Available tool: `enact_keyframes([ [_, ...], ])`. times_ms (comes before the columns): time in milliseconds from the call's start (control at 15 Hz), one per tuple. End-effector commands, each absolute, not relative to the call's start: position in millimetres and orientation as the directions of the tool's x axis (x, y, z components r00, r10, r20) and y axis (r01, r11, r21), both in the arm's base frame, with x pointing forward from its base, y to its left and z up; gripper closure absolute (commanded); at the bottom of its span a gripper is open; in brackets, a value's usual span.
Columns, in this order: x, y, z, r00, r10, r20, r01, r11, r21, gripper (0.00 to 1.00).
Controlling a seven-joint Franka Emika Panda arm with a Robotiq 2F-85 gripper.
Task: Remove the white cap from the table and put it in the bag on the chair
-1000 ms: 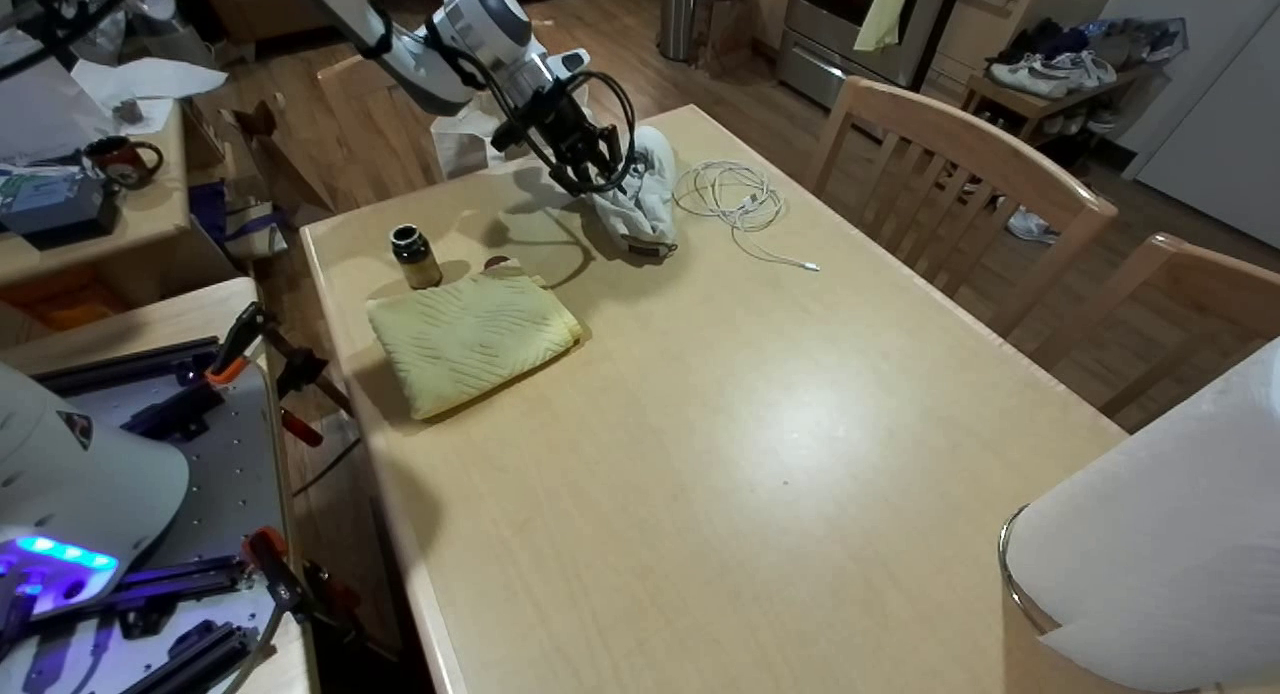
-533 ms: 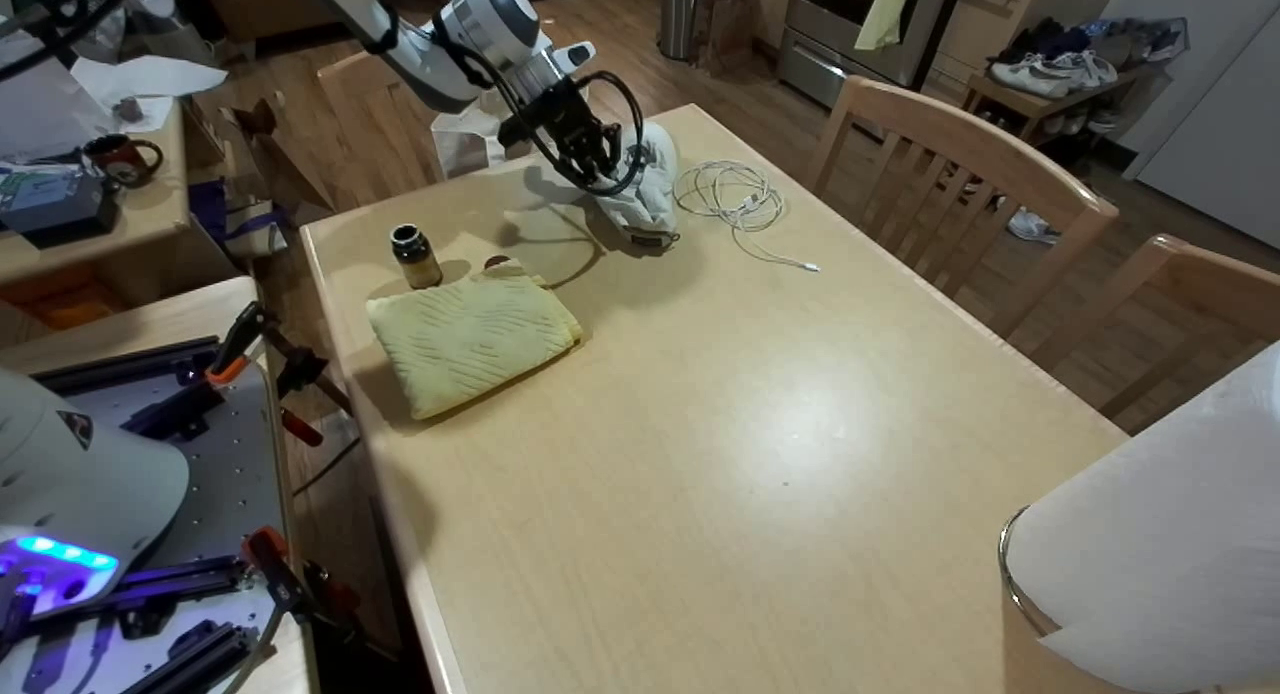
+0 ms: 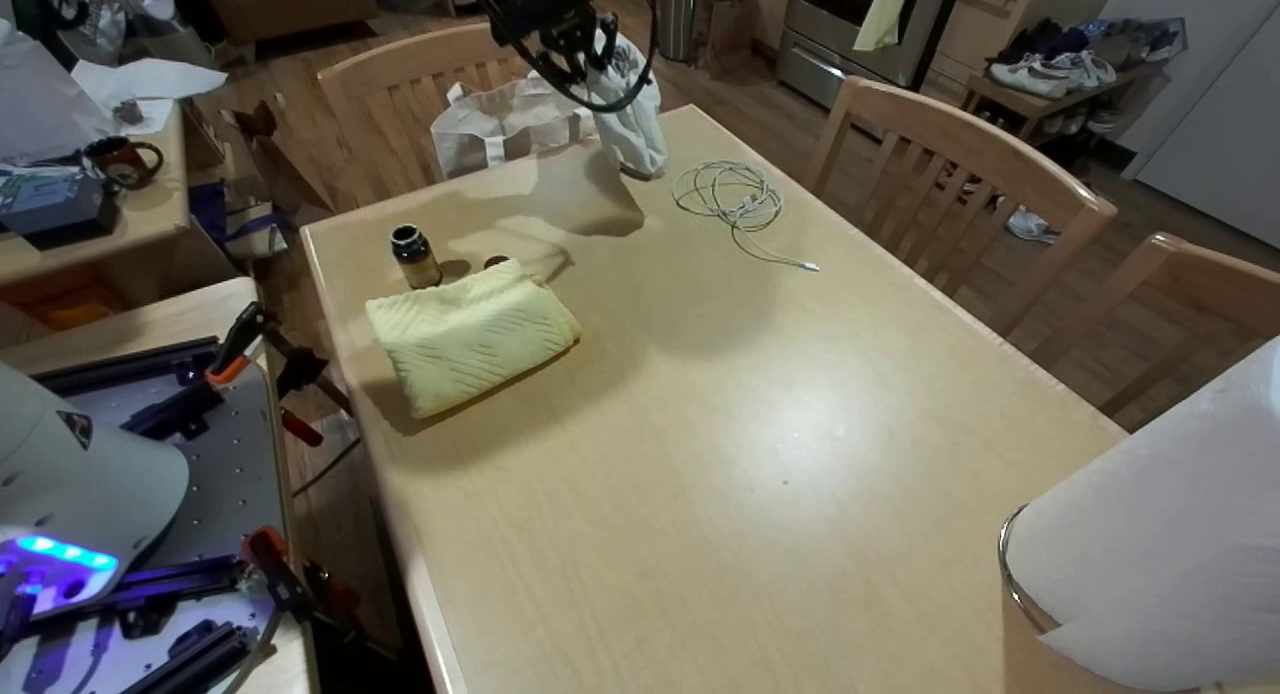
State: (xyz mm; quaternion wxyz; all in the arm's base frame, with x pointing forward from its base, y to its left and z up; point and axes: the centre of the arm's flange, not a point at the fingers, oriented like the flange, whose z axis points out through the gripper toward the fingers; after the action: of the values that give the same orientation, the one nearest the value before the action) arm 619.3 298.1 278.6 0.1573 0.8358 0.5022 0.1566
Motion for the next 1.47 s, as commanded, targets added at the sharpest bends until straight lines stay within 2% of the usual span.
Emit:
enact_keyframes([
  [0, 595, 305, 337, 0.292, 0.947, 0.134, 0.882, -0.320, 0.346, 0.94],
  [67, 611, 307, 311, 0.364, 0.922, 0.129, 0.837, -0.385, 0.390, 0.94],
  [400, 611, 308, 313, 0.333, 0.931, 0.150, 0.857, -0.365, 0.364, 0.94],
  [800, 628, 383, 337, 0.028, 0.980, 0.195, 0.946, -0.089, 0.310, 0.94],
  [1067, 628, 446, 357, -0.182, 0.947, 0.265, 0.936, 0.084, 0.343, 0.94],
  [1400, 632, 490, 345, -0.296, 0.838, 0.457, 0.926, 0.134, 0.354, 0.94],
])
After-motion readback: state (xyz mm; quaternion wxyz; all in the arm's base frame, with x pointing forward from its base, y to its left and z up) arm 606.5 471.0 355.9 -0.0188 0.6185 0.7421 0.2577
